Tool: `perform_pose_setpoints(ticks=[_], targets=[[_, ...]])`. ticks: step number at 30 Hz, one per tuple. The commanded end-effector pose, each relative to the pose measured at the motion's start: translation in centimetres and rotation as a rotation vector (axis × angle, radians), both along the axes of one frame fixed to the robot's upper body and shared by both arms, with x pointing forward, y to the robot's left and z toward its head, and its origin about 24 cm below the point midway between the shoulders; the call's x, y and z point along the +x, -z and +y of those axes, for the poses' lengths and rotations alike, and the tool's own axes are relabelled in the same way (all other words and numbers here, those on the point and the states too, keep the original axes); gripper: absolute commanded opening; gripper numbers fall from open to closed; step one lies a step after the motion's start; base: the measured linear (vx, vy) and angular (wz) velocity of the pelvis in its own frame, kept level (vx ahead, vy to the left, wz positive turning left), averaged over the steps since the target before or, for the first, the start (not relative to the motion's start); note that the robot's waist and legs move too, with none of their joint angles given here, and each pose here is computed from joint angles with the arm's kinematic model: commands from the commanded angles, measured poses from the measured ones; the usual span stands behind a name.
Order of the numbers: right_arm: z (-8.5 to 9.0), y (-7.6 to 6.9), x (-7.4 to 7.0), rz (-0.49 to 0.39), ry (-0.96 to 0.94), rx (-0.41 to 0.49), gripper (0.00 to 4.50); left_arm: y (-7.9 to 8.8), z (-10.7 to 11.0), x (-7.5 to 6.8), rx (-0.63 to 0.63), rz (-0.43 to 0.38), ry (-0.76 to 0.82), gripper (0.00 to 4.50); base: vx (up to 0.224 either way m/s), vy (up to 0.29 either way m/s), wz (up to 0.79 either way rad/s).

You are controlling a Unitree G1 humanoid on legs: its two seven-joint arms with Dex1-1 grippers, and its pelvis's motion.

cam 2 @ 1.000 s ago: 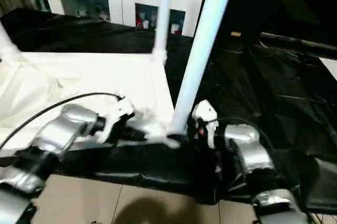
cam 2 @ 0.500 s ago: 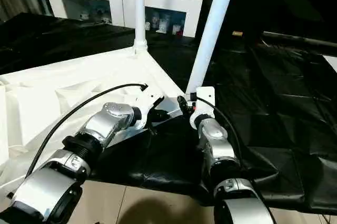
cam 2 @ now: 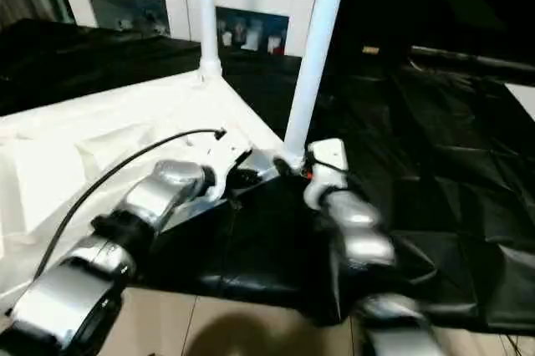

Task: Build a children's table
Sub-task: Rotate leg to tighten

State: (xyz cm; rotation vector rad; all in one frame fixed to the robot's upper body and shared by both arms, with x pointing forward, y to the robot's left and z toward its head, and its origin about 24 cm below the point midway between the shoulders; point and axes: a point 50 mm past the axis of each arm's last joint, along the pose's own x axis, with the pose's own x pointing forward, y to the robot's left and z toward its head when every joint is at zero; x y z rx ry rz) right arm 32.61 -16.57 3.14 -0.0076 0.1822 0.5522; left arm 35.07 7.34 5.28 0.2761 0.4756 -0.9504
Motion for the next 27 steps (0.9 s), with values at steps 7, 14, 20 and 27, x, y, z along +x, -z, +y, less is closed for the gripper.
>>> perform_pose_setpoints(ticks=[7,14,20,27], targets=[[-2.0,-1.2,-1.4,0.016,-0.286,-0.054,3.77,1.0,2.4,-3.0,-0.03,0.143,0.263,0.0,0.0,0.0,0.0],[-1.4,-1.2,-2.8,0.1,-0.505,-0.071,3.77,0.7,2.6,-4.5,-0.035,0.204,0.411,0.0,0.0,0.0,0.0],[-1.1,-0.6,-2.9,0.12,-0.562,-0.136,3.77,0.4,2.2,-4.9,-0.044,0.215,0.434,0.0,0.0,0.0,0.0],[-1.0,-1.0,-2.7,0.125,-0.583,-0.118,3.42,0.1,2.0,-5.0,-0.045,0.214,0.446,0.0,0.0,0.0,0.0]])
